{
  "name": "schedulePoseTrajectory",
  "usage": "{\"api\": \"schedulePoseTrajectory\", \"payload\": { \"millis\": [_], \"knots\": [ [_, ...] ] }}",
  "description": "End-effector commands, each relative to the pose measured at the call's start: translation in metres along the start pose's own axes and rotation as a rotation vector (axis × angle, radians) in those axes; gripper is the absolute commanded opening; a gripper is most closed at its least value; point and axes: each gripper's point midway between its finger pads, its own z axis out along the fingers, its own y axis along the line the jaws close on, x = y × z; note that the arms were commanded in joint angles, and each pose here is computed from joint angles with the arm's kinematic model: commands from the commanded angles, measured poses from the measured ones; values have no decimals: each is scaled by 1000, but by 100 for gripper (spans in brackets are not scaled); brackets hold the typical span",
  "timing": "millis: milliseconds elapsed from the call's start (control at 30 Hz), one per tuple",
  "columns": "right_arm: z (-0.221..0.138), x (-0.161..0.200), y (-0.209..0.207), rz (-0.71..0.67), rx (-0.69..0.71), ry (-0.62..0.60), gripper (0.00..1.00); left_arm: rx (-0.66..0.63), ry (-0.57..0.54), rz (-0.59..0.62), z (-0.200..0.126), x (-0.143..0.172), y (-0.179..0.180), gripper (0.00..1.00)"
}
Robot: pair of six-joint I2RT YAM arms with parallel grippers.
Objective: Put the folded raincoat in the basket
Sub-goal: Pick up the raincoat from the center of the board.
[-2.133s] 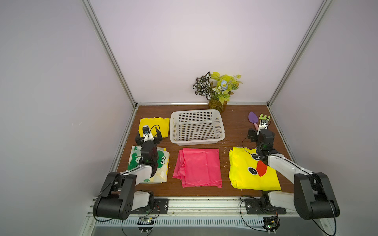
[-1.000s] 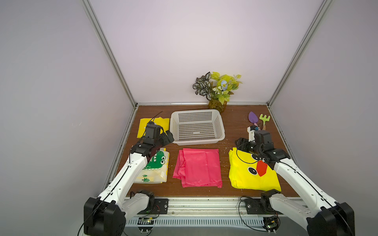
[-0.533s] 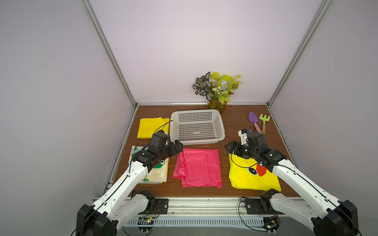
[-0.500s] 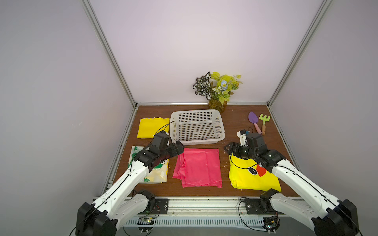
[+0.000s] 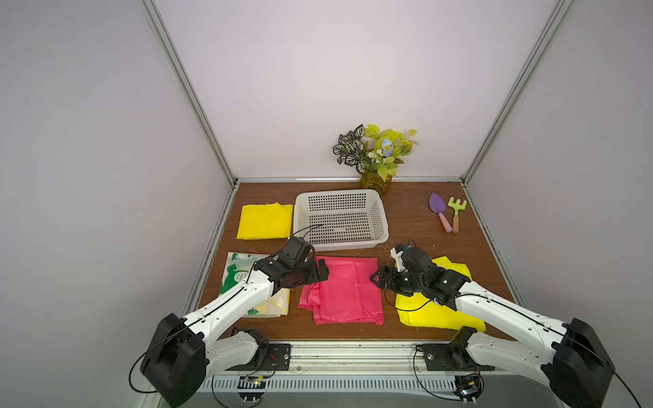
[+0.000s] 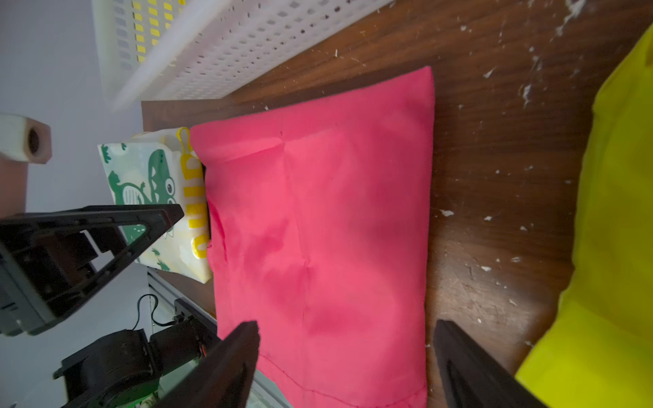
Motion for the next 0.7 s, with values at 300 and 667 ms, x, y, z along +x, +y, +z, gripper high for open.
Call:
{"api": "schedulePoseTrajectory", "payload": {
  "millis": [300,667],
  "knots": [
    [35,4,-12,-2,62,-2,86,84,48,39,15,38,11,100],
    [44,11,-22,-20,53,2,86,84,39,53,33,44,20,100]
  ]
}}
